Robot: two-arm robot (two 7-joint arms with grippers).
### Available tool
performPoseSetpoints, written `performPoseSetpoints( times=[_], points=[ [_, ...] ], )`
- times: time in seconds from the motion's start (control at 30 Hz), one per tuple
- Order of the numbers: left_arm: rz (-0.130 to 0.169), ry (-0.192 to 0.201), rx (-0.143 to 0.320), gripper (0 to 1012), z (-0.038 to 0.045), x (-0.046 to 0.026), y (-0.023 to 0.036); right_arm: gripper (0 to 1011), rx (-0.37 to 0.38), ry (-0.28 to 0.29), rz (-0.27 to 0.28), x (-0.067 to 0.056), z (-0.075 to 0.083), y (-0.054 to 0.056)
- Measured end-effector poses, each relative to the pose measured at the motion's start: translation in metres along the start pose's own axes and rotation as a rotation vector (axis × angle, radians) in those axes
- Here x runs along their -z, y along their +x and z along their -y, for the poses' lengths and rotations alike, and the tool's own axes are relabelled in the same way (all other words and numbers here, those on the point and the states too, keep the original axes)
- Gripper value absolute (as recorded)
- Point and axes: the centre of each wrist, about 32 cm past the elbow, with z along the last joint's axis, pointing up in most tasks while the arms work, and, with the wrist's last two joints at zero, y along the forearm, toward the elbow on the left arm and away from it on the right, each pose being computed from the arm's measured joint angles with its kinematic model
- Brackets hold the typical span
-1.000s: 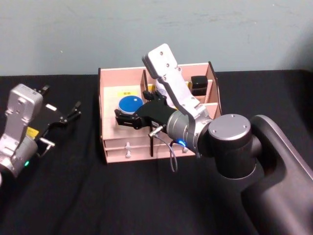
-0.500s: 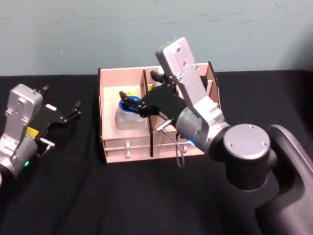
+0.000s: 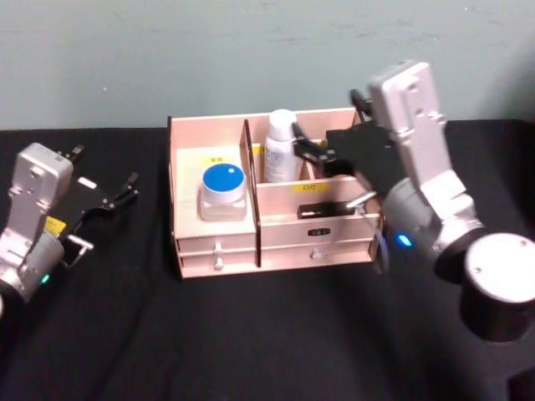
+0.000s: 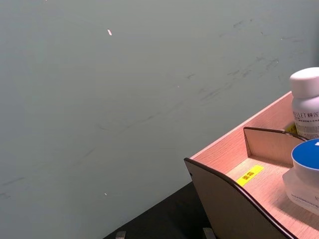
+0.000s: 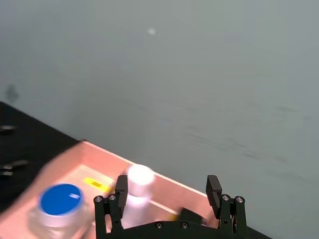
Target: Pick up the facial cleanser and watermelon frost from the table and place them into the tiered storage box.
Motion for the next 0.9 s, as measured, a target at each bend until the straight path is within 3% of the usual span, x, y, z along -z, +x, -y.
performPoseSetpoints(
  times=[0.27, 0.43, 0.63, 0.9],
  points=[
    [0.0, 0.0, 0.0, 1001, 0.0, 0.0, 0.0, 1000, 0.11, -0.049, -0.024, 0.022, 0.011, 0.033],
    [0.0, 0.0, 0.0, 1001, 0.0, 0.0, 0.0, 1000, 0.151, -0.079, -0.041, 0.035, 0.013, 0.047],
    [0.0, 0.0, 0.0, 1001, 0.0, 0.0, 0.0, 1000, 0.201, -0.12, -0.061, 0.052, 0.013, 0.059],
    [0.0, 0.0, 0.0, 1001, 0.0, 0.0, 0.0, 1000, 0.232, -0.166, -0.067, 0.07, 0.008, 0.065]
  ],
)
